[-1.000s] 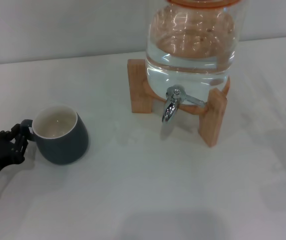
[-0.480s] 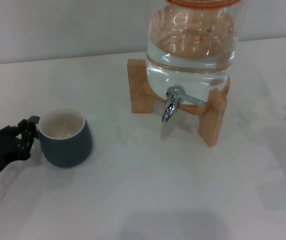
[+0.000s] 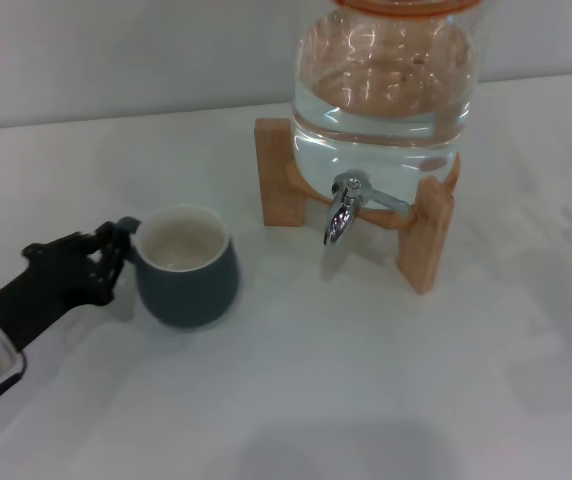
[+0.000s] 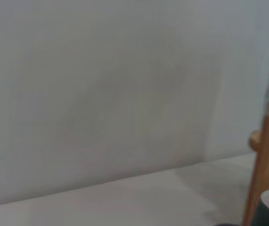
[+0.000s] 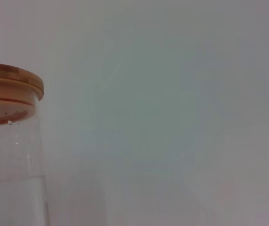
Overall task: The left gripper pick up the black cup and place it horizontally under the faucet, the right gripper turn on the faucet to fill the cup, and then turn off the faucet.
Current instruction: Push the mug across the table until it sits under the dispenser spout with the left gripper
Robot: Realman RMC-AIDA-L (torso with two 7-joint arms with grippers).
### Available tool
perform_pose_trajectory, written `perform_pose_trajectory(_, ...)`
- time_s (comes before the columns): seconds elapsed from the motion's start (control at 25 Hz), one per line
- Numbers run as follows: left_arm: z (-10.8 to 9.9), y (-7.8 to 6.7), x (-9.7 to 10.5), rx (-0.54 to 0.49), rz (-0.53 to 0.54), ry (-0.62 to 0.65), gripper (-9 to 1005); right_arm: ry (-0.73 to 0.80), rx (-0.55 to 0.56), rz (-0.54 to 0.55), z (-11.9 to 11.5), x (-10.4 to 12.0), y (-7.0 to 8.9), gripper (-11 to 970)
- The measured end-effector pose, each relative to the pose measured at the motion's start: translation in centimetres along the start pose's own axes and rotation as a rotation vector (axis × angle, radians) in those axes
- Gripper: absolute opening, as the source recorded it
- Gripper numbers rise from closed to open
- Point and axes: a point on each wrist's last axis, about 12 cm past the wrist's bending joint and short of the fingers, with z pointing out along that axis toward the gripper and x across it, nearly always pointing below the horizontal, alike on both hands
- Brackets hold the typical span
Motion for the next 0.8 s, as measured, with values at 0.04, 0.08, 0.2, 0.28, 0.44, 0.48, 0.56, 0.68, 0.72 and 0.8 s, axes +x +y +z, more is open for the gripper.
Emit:
perform_pose_trajectory(0.04,0.3,-0.2,-0.1,0.011,0.002,-0.001,141,-0.001,-0.001,0.000,0.1,0.0,0.0,730)
perform_pose_trajectory(0.08,0.6,-0.3,-0.3,0.022,0.006,-0.001,141,-0.002,-0.003,0.000,0.2,0.0,0.0,730)
perform_pose_trajectory(0.2,1.2,-0.8,-0.5,0.051,0.012,0.001,140,-0.004,-0.008,0.001,0.4,0.0,0.2,730)
perform_pose_trajectory(0.28,1.9,-1.3,-0.8,0.076,0.011,0.004,140,-0.004,-0.013,0.000,0.5,0.0,0.2,730)
perform_pose_trajectory(0.44,2.7,-1.9,-1.0,0.102,0.012,0.015,140,-0.004,-0.023,0.000,0.7,0.0,0.3,730)
perform_pose_trajectory(0.48,2.8,-2.0,-1.0,0.106,0.012,0.018,140,-0.004,-0.024,-0.001,0.7,0.0,0.4,730)
perform_pose_trajectory(0.56,3.1,-2.3,-1.0,0.115,0.011,0.023,140,-0.006,-0.027,-0.001,0.8,-0.1,0.4,730)
perform_pose_trajectory(0.68,3.7,-2.8,-1.0,0.127,0.009,0.035,140,-0.008,-0.031,-0.001,1.0,-0.1,0.5,730)
perform_pose_trajectory(0.72,3.8,-2.9,-1.0,0.129,0.008,0.038,140,-0.009,-0.032,0.000,1.0,-0.1,0.5,730)
perform_pose_trajectory(0.8,4.2,-3.1,-1.1,0.134,0.008,0.043,140,-0.009,-0.033,0.000,1.1,-0.1,0.5,730)
